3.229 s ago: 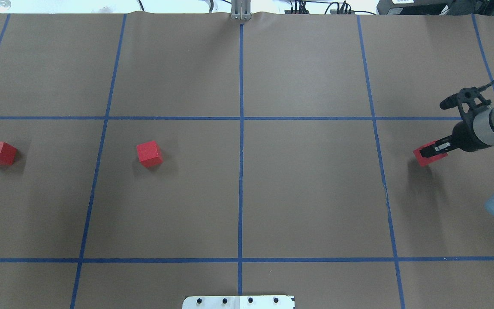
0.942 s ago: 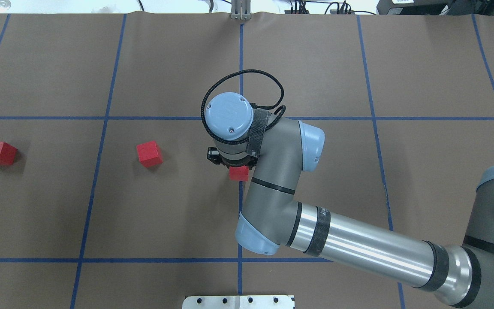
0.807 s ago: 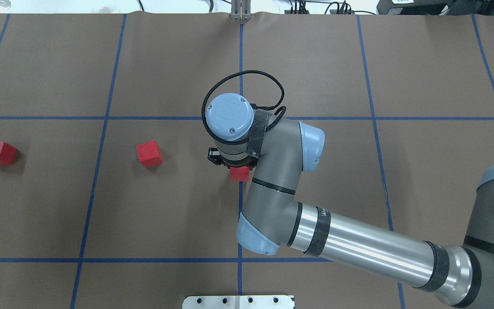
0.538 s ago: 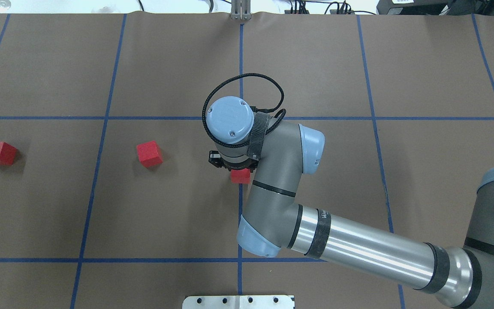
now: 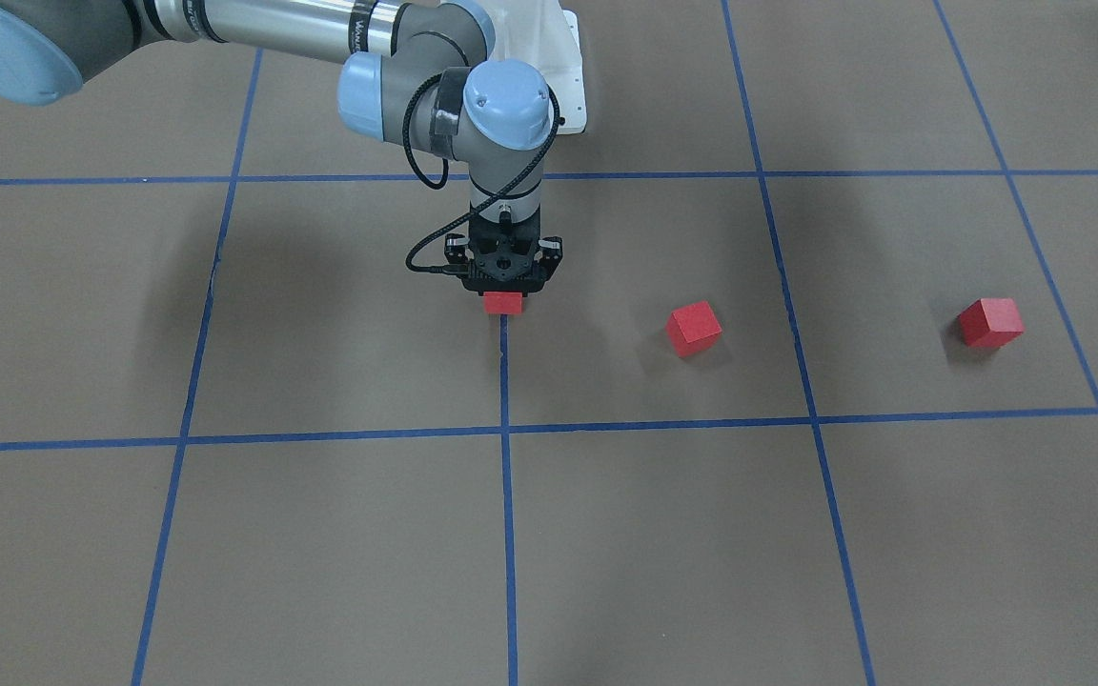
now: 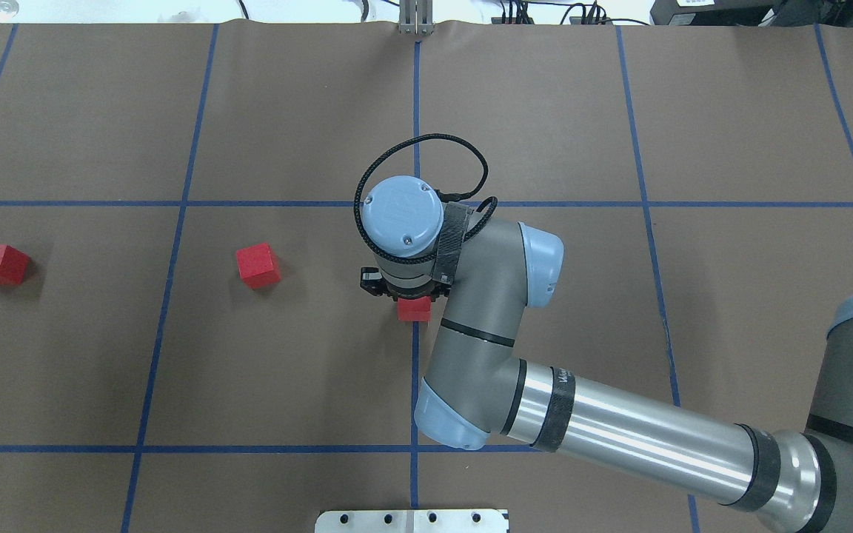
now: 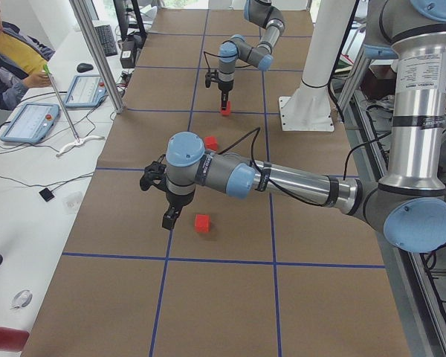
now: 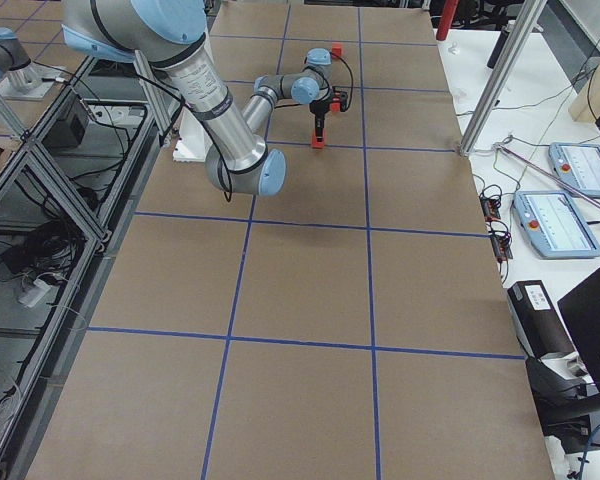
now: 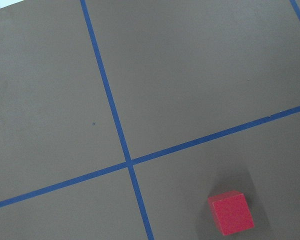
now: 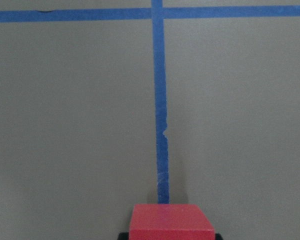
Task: Form red blocks into L shape at center
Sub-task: 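Lower the red cube at the center and open the right gripper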
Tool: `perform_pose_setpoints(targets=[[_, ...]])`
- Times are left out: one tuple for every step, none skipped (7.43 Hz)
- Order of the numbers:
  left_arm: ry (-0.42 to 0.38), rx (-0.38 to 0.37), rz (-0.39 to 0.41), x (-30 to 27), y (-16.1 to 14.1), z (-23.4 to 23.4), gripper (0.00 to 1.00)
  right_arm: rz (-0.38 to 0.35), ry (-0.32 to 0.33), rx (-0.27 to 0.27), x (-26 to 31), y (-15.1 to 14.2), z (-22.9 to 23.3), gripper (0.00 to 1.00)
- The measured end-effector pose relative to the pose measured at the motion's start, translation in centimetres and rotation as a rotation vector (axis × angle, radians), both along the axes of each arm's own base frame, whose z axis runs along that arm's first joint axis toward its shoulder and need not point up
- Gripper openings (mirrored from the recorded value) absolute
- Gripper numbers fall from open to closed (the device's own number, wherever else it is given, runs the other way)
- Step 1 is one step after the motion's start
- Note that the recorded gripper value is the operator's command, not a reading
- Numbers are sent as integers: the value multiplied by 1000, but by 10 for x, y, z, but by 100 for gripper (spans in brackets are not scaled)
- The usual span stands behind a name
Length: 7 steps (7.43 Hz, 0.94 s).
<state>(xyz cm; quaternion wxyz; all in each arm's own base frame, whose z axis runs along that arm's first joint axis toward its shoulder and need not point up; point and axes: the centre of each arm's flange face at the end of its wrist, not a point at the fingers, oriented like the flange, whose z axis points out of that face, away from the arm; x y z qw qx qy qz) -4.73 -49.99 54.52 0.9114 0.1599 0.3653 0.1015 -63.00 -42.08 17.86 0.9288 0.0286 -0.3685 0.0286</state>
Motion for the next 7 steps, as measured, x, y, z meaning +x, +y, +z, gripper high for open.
perform_pose_setpoints(targets=[[0, 0, 0, 0, 0, 0, 100, -2, -4, 2, -1, 1, 1, 28], [0, -1, 0, 0, 0, 0, 100, -3, -6, 4, -1, 1, 1, 30], [0, -1, 0, 0, 0, 1, 100, -3, -6, 4, -1, 1, 2, 37], [0, -1, 0, 0, 0, 0, 100, -3, -5, 5, -1, 2, 2, 44], [0, 0, 0, 0, 0, 0, 100, -3, -4, 4, -1, 2, 3, 53], [0, 0, 0, 0, 0, 0, 100, -1, -3, 4, -1, 1, 3, 99], [0, 0, 0, 0, 0, 0, 100, 1, -2, 4, -2, 2, 3, 100]])
